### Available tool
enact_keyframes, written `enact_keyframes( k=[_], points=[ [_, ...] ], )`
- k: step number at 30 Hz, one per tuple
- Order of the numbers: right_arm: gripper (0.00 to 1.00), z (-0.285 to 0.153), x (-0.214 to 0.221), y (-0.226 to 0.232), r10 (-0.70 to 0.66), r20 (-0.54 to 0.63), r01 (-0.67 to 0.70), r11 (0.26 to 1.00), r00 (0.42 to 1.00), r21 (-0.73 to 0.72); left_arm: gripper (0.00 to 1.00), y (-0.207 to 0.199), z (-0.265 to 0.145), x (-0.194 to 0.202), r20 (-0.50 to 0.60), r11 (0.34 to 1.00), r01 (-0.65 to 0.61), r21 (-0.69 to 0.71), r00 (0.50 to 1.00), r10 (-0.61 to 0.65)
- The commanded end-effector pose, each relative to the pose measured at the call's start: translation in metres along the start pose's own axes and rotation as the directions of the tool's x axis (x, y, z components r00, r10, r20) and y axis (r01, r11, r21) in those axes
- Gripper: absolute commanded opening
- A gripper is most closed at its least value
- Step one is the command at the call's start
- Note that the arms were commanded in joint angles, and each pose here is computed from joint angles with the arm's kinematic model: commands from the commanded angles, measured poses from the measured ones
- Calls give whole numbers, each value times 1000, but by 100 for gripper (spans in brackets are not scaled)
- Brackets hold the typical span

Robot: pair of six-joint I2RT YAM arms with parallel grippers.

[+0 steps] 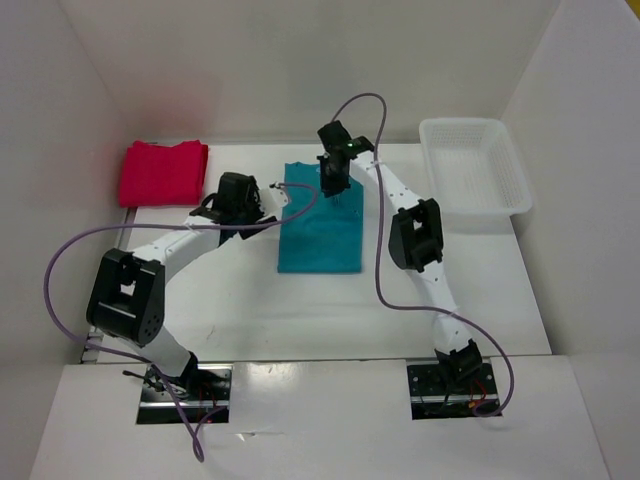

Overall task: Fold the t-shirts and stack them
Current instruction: Fold the folded rectangular tshirt in 1/3 of the way, then grab one side of the 2/3 rectangular tshirt with both arms

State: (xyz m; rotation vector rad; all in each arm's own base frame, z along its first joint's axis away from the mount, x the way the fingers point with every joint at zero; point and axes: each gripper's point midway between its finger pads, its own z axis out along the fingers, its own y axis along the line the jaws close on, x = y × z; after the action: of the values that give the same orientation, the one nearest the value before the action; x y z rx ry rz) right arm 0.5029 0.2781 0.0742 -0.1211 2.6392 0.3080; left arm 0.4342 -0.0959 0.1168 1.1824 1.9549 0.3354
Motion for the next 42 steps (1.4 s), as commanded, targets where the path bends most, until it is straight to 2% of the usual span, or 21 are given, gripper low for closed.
enact_keyframes(
  k=[1,4,6,7,8,9,10,11,12,13,14,15,17,20,22,23,27,29,30,35,42],
  points=[
    [0,-23,-18,-13,18,38,-20,998,999,56,91,-19,-14,-9,50,984,-155,91,987,151],
    [3,-41,-19,-20,25,50,-28,997,998,71,91,-48,-23,-7,98,938,-302,168,952,289],
    [12,-72,-29,-28,24,92,-32,996,995,84,91,-66,-32,-9,156,901,-373,221,926,345],
    [17,-72,-16,-42,38,55,-44,993,998,108,93,-72,-36,-17,227,860,-452,236,886,403],
    [20,-97,-22,-42,37,91,-44,996,995,83,96,-85,-41,-18,270,822,-507,258,855,443],
    [28,-105,-19,-45,54,84,-58,997,995,47,97,-90,-51,-25,321,790,-563,244,815,482],
    [33,-98,8,-53,54,15,-54,998,998,45,97,-101,-57,-29,379,757,-608,238,776,504],
    [38,-102,11,-48,53,28,-53,999,998,2,99,-109,-62,-27,417,716,-672,192,716,560],
    [44,-124,14,-41,58,46,-55,996,997,-63,99,-116,-62,-26,432,691,-700,180,688,584],
    [54,-113,47,-47,62,-32,-63,996,998,-60,99,-128,-63,-26,448,655,-733,182,655,609],
    [57,-123,50,-44,71,-12,-72,993,997,-91,99,-136,-58,-23,454,632,-748,202,644,616],
    [61,-113,83,-49,86,-89,-94,992,992,-90,99,-140,-56,-25,458,621,-752,220,642,615],
    [63,-109,106,-44,128,-134,-146,981,983,-131,99,-151,-49,-23,474,587,-767,261,631,614],
    [69,-103,164,-41,172,-247,-218,960,954,-174,99,-169,-45,-18,508,512,-810,287,581,636],
    [70,-104,172,-37,171,-252,-221,957,953,-187,99,-178,-42,-10,504,498,-812,304,580,640],
    [70,-103,178,-34,171,-265,-223,957,949,-184,99,-182,-40,-2,486,506,-796,332,604,631],
    [70,-94,180,-29,170,-267,-227,953,948,-199,99,-178,-36,-9,464,583,-747,320,660,590],
    [70,-89,185,-29,170,-284,-232,952,944,-200,99,-176,-32,-14,462,606,-734,307,672,580],
    [70,-86,187,-30,172,-293,-234,952,941,-195,99,-176,-32,-14,462,606,-734,307,672,580],
    [70,-76,193,-35,194,-299,-250,954,934,-164,85,-187,-22,-12,457,596,-743,305,663,593],
    [71,-69,213,-36,201,-362,-266,954,910,-140,80,-188,-6,-6,414,600,-733,322,678,607]
  ],
)
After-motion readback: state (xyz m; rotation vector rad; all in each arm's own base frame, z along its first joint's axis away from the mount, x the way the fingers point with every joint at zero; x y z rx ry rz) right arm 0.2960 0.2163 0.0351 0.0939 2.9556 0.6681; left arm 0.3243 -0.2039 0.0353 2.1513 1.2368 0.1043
